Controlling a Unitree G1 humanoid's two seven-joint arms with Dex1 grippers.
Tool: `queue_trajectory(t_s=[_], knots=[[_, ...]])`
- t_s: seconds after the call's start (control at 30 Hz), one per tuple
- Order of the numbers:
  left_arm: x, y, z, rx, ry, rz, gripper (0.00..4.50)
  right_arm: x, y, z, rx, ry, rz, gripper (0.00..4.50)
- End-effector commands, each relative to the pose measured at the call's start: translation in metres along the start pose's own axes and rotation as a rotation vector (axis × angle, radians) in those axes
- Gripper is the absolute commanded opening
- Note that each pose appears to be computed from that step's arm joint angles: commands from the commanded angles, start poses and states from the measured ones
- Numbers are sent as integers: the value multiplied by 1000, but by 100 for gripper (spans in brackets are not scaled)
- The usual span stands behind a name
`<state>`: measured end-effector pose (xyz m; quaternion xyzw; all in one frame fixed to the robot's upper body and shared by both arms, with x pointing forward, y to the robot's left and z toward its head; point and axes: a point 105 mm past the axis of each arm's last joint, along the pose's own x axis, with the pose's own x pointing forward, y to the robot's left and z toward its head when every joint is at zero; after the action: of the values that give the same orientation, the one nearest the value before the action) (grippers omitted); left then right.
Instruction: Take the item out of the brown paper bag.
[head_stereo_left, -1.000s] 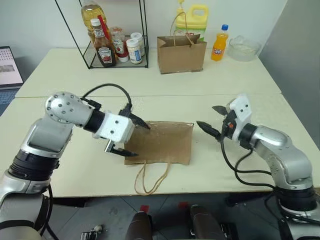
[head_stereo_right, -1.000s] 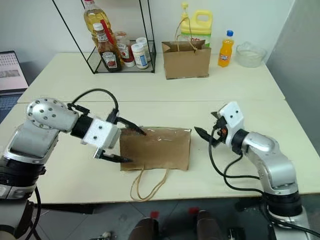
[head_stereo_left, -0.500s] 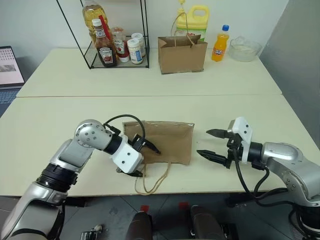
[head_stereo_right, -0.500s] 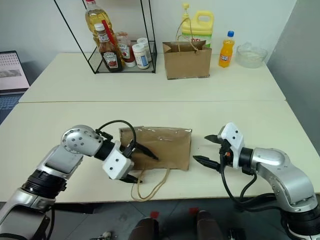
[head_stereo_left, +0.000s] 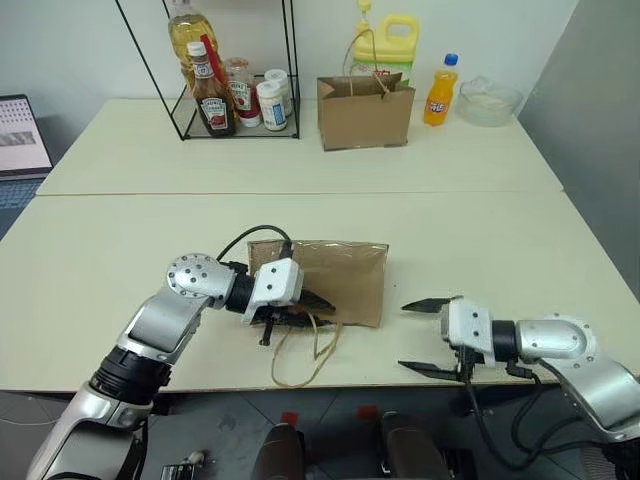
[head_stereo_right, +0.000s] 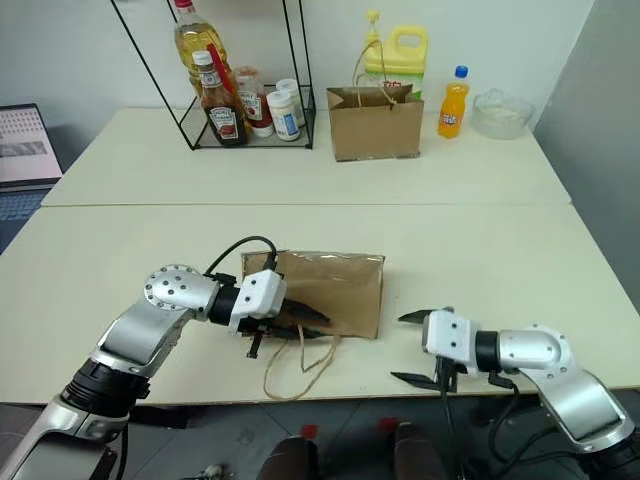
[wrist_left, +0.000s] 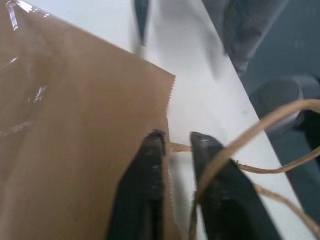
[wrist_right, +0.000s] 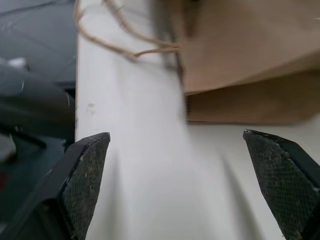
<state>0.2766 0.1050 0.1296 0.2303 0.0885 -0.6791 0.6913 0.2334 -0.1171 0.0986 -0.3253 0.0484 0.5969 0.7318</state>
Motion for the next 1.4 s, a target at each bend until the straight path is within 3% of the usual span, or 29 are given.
queue_trajectory(t_s=[0.03, 0.23, 0.47, 0.6, 0.7, 1.03, 1.33, 1.4], knots=[[-5, 2, 6, -128, -44, 53, 1, 3, 7, 8, -188, -69, 36, 450], [-7, 8, 7, -265, -57, 112, 1, 12, 20, 12, -425, -167, 93, 450], [-9, 14, 14, -355, -90, 136, 1, 28, 15, 6, -720, -239, 35, 450], [-11, 10, 15, -366, -85, 127, 0, 37, 12, 3, -771, -261, 19, 359], [-12, 10, 15, -369, -82, 127, 0, 45, 8, 0, -824, -245, 3, 245], [-8, 10, 19, -397, -89, 125, 0, 74, -1, -2, -969, -238, -46, 245], [-10, 13, 23, -404, -91, 128, 0, 76, 10, -11, -995, -260, -26, 245], [-10, 14, 23, -405, -92, 130, 0, 76, 11, -11, -997, -268, -22, 205]])
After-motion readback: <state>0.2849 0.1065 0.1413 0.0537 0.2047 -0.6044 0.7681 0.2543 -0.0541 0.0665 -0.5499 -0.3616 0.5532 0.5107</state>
